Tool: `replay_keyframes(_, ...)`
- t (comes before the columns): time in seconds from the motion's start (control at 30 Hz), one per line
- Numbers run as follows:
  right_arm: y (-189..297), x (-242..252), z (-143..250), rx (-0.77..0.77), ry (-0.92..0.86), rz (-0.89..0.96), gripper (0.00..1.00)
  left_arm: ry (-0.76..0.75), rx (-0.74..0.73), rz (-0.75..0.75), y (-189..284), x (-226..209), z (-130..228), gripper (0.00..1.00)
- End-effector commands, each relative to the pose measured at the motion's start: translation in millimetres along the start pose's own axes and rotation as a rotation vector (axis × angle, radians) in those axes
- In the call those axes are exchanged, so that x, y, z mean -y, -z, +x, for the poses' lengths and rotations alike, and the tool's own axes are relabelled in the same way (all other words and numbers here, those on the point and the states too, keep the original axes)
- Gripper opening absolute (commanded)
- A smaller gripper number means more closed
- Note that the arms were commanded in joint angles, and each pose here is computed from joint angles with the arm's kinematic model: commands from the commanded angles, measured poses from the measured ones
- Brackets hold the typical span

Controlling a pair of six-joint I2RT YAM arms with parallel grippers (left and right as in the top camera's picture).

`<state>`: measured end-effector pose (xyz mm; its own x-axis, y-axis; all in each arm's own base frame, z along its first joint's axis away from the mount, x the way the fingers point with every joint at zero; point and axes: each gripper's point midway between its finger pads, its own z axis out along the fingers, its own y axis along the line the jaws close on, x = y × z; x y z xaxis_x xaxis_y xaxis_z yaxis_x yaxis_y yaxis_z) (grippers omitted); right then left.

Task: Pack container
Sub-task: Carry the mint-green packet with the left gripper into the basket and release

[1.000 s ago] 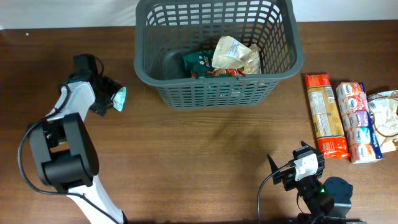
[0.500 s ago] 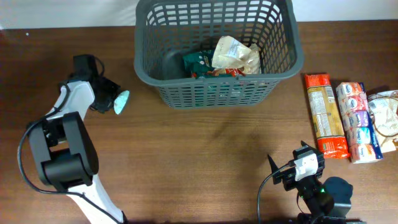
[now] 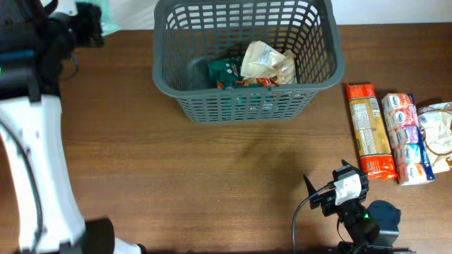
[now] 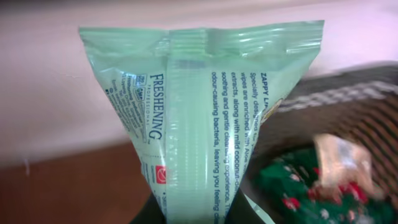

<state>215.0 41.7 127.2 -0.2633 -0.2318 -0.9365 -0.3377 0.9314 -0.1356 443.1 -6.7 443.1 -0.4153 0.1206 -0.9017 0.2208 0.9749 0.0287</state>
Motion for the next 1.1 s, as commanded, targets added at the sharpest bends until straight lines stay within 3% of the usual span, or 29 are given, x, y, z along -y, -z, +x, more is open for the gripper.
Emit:
replay_keyframes(0.0, 0, -2, 1, 0.003, -0.010, -0.010, 0.99, -0.461, 0.047, 0.168, 8, 78, -8, 0.02)
replay_keyframes(0.17, 0, -2, 1, 0.003, -0.010, -0.010, 0.99, -0.810, 0.022, 0.338, -24, 162, 18, 0.02)
replay_keyframes(0.3, 0, -2, 1, 0.002, -0.010, -0.010, 0.99, -0.959, 0.009, 0.429, -77, 201, 42, 0.02)
replay_keyframes(0.47, 0, -2, 1, 0.002, -0.010, -0.010, 0.99, -0.965, -0.027, 0.460, -155, 219, 75, 0.02)
replay_keyframes(0.6, 0, -2, 1, 0.002, -0.010, -0.010, 0.99, -0.953, -0.164, 0.491, -210, 219, 133, 0.02)
replay_keyframes(0.83, 0, -2, 1, 0.002, -0.010, -0.011, 0.99, -0.930, -0.341, 0.397, -251, 198, 185, 0.02)
replay_keyframes(0.87, 0, -2, 1, 0.003, -0.010, -0.010, 0.99, -0.908, -0.357, 0.388, -255, 196, 190, 0.07)
replay_keyframes(0.97, 0, -2, 1, 0.003, -0.010, -0.010, 0.99, -0.853, -0.362, 0.369, -257, 192, 189, 0.35)
replay_keyframes(1.07, 0, -2, 1, 0.003, -0.010, -0.010, 0.99, -0.813, -0.355, 0.341, -259, 190, 184, 0.51)
